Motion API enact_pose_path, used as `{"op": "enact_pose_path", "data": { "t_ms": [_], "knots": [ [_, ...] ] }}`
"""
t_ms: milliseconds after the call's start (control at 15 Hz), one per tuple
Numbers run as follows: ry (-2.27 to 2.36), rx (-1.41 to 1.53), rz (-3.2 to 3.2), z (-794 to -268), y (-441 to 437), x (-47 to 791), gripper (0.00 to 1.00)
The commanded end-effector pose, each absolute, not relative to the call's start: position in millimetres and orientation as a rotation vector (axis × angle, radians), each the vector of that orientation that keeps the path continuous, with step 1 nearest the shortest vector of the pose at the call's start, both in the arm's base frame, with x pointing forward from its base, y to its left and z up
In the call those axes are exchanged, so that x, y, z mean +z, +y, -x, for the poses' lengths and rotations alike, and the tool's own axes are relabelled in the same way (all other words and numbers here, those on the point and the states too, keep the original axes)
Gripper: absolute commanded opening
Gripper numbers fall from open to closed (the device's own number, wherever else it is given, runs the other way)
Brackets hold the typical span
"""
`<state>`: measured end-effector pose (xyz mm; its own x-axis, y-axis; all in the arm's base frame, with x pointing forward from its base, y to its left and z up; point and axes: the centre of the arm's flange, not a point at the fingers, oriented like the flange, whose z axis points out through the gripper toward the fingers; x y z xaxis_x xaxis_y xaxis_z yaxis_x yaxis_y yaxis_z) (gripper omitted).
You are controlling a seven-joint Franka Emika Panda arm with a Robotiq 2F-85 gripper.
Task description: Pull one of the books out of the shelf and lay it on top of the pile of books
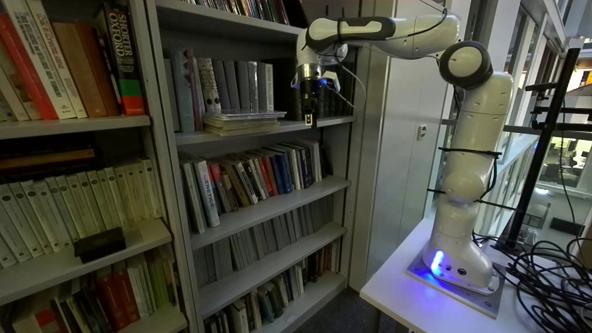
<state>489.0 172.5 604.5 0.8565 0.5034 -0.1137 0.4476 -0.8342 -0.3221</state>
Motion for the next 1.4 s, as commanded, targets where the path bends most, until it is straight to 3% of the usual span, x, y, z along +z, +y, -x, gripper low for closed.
{"op": "enact_pose_path", "data": {
  "t_ms": [0, 333, 733, 1333],
  "knots": [
    [-0.723, 0.288, 2.741, -483.6, 174.5, 602.8, 1.00],
    [-0.759, 0.271, 2.725, -474.3, 176.9, 603.5, 1.00],
    [-0.735, 0.051, 2.738, -437.5, 117.5, 574.5, 1.00],
    [-0.562, -0.007, 2.775, -407.6, 71.2, 549.8, 1.00]
  ]
}}
